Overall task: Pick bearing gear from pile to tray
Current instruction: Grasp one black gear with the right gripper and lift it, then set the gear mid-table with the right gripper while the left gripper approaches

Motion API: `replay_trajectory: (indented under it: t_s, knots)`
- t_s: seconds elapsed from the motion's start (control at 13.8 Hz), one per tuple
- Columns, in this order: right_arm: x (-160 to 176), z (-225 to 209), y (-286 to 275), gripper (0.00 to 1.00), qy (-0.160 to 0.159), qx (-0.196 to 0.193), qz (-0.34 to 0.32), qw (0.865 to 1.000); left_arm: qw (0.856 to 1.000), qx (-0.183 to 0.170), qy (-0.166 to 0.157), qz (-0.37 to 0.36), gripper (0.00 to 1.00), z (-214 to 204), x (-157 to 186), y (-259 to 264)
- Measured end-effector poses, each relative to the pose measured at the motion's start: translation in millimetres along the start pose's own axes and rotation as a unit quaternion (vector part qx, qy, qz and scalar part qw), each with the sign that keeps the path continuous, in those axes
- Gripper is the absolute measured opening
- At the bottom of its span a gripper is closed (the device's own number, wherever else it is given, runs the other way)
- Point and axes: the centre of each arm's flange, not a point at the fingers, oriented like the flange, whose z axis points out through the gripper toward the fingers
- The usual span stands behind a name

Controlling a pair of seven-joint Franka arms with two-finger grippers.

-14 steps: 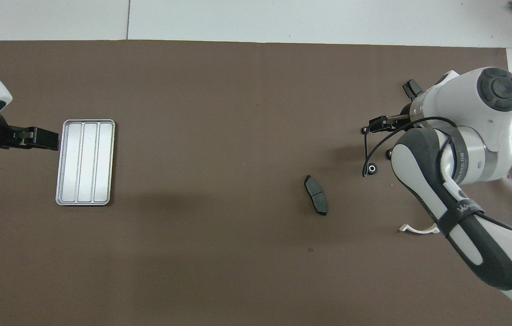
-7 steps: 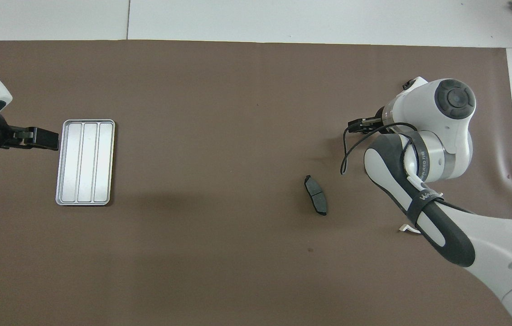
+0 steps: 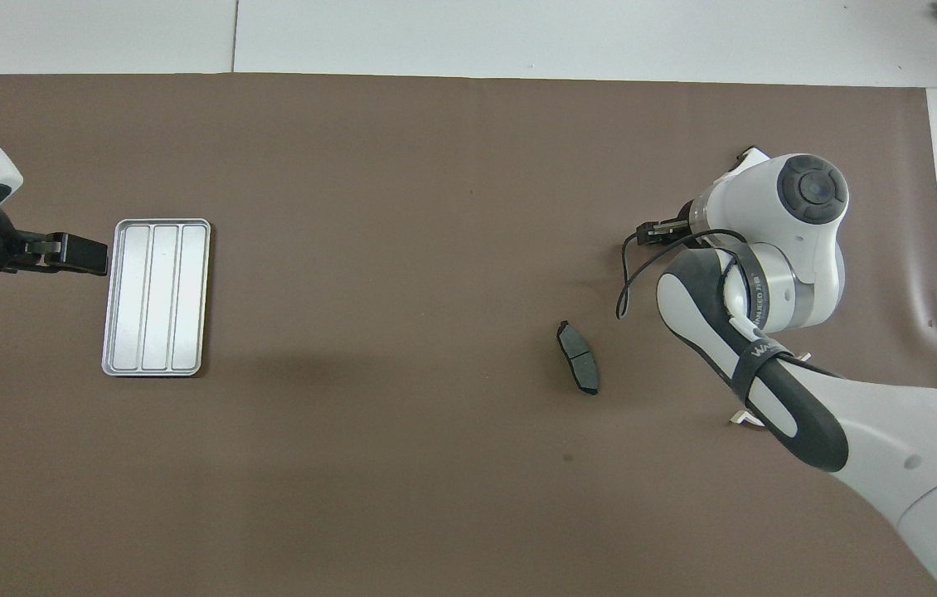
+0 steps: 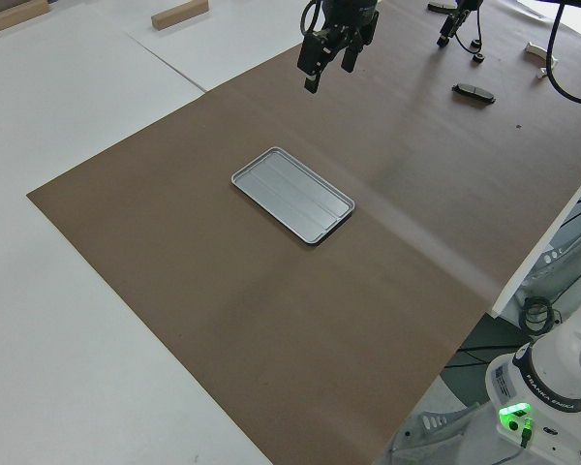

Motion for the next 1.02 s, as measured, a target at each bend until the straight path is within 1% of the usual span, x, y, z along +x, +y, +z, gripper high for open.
replay_trajectory:
  t_s: [0.15,0.36,0.44,0.51,0.73,0.87,1.02]
  knots:
    - [0.0,0.2,0.7,0.44,0.000,0.000,0.001,1.000,1.000,0.000,-0.002,0.000,1.00,1.8,-0.4,0.1]
    - [0.0,0.3,1.0,0.41,0.000,0.000,0.001,1.000,1.000,0.000,-0.005,0.000,1.00,4.6,-1.3,0.4]
    - [0.4,-0.2,1.5,0.30,0.001,-0.001,0.001,1.000,1.000,0.000,-0.006,0.000,1.00,6.1,-2.0,0.4]
    - [0.6,-0.3,1.6,0.24,0.001,-0.001,0.001,1.000,1.000,0.000,-0.008,0.000,1.00,7.7,-2.8,0.5]
    - [1.2,-1.1,0.8,0.24,0.002,0.000,0.001,1.000,1.000,0.000,-0.008,0.000,1.00,8.1,-5.5,0.6]
    - [5.1,-9.2,-4.2,0.24,0.010,0.001,0.004,1.000,1.000,0.000,-0.006,0.001,1.00,6.7,-5.8,0.9]
    - [7.9,-25.5,-29.5,0.24,0.014,0.004,0.015,1.000,1.000,0.000,0.000,0.002,1.00,6.1,-4.5,2.7]
